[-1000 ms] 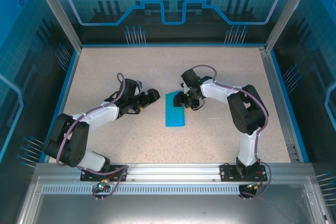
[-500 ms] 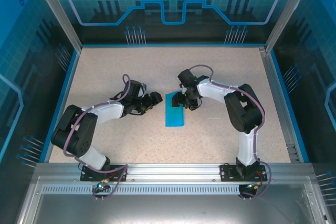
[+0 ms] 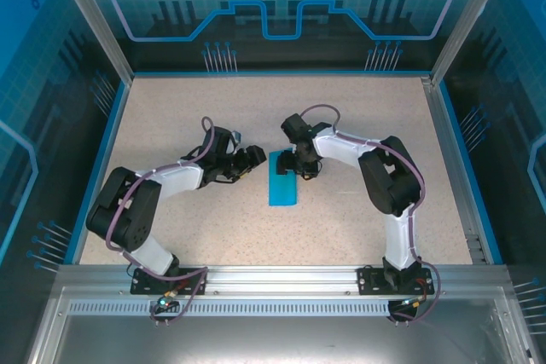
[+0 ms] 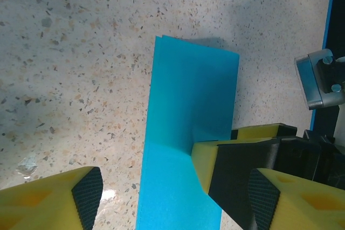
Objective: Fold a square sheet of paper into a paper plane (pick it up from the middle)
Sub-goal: Fold the square sheet of paper in half at the center of the table.
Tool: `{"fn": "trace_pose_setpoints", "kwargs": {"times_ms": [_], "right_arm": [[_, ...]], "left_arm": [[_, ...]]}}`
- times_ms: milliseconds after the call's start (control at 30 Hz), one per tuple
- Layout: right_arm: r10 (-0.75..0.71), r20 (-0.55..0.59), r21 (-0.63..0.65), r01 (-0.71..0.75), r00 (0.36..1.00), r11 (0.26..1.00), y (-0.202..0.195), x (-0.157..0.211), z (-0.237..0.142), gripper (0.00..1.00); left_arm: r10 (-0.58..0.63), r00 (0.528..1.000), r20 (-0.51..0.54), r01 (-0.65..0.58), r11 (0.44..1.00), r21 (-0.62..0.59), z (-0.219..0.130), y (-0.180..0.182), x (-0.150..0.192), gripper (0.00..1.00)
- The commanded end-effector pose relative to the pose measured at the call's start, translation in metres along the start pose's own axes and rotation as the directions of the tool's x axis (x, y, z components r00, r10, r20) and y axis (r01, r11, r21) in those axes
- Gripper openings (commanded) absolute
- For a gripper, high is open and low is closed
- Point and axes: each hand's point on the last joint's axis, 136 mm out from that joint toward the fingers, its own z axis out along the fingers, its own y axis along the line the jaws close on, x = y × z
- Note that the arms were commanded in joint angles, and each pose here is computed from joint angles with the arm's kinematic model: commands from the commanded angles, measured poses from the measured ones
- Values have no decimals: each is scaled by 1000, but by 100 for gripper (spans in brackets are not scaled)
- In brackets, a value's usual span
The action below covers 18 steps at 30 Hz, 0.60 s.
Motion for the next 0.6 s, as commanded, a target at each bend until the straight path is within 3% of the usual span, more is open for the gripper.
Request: {"fn": "trace_pose_setpoints", "kwargs": {"times_ms": [0, 267, 567], "right_arm": [[15, -118, 90, -4, 993, 996, -20, 30, 43, 73], [-47, -141, 87, 60, 989, 994, -24, 35, 50, 74], [0, -177, 71, 13, 984, 997, -26, 45, 68, 75]], "left_arm": [[38, 999, -21, -37, 999, 35, 5, -11, -1, 75], [45, 999, -13, -45, 999, 20, 8, -10, -5, 73], [34, 999, -9, -33, 998, 48, 18, -10, -7, 70]]}}
